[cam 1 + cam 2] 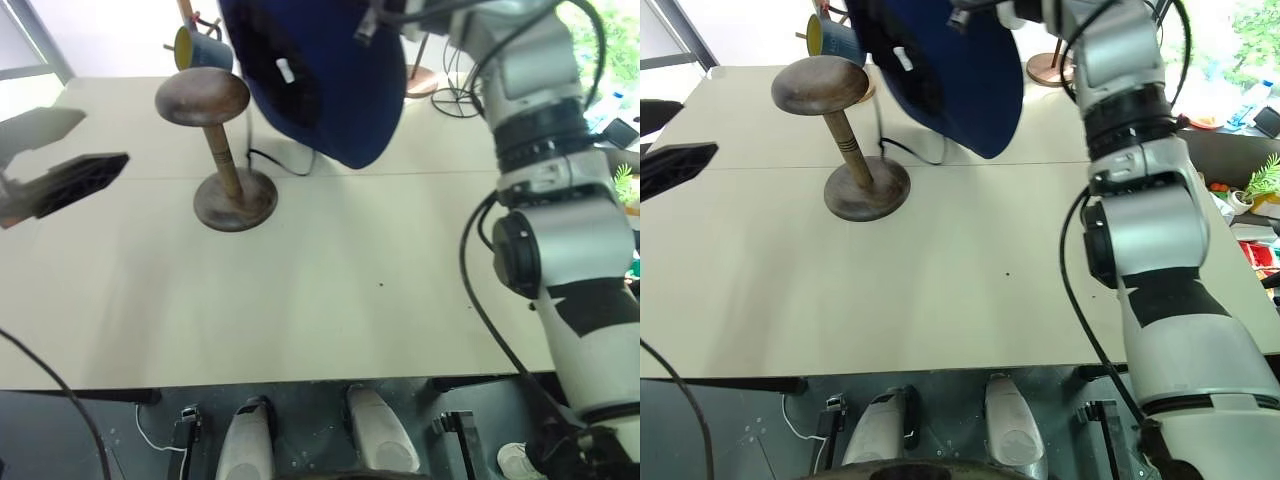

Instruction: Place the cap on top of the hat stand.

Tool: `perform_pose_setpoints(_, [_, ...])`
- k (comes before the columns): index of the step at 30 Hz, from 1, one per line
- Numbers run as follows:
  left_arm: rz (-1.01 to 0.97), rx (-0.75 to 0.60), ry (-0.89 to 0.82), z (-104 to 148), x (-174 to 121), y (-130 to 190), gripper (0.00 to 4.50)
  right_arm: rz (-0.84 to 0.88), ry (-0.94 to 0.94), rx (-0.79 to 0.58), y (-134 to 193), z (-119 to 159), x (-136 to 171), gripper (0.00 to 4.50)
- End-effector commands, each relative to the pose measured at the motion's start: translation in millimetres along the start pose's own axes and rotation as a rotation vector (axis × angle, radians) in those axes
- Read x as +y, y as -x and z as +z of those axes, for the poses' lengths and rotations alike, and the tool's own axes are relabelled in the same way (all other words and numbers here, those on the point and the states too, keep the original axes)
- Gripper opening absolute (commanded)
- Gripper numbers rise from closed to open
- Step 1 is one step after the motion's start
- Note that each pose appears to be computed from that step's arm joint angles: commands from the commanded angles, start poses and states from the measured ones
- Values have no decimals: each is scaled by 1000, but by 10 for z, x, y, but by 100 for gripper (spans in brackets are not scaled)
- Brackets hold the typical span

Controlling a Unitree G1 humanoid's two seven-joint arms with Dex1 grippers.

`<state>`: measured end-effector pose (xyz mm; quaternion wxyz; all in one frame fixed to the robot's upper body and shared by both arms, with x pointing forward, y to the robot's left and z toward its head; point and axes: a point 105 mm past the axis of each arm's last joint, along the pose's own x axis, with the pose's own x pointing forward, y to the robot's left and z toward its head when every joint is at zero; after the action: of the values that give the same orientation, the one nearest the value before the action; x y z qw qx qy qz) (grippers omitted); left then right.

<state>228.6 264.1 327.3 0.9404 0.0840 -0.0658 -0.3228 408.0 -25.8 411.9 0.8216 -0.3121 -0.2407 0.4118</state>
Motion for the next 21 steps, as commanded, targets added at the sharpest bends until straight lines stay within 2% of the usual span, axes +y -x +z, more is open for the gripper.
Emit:
perform_pose_setpoints(1, [62, -30, -53, 176, -5, 170, 450, -16, 138, -133, -126, 454, 1, 3])
perform_pose_setpoints(5, [100, -19, -52, 182, -11, 285, 450, 61, 311, -228, -270, 630, 326, 3])
perform_pose_setpoints(12, [141, 12, -51, 175, -30, 415, 450, 201, 551, -370, -348, 643, 996, 3])
perform_pose_setpoints(18, [179, 36, -50, 249, 5, 592, 450, 322, 761, -412, -217, 407, 1416, 3])
perform_pose_setpoints(21, [193, 43, -47, 274, 30, 634, 450, 382, 809, -416, -116, 222, 1575, 3])
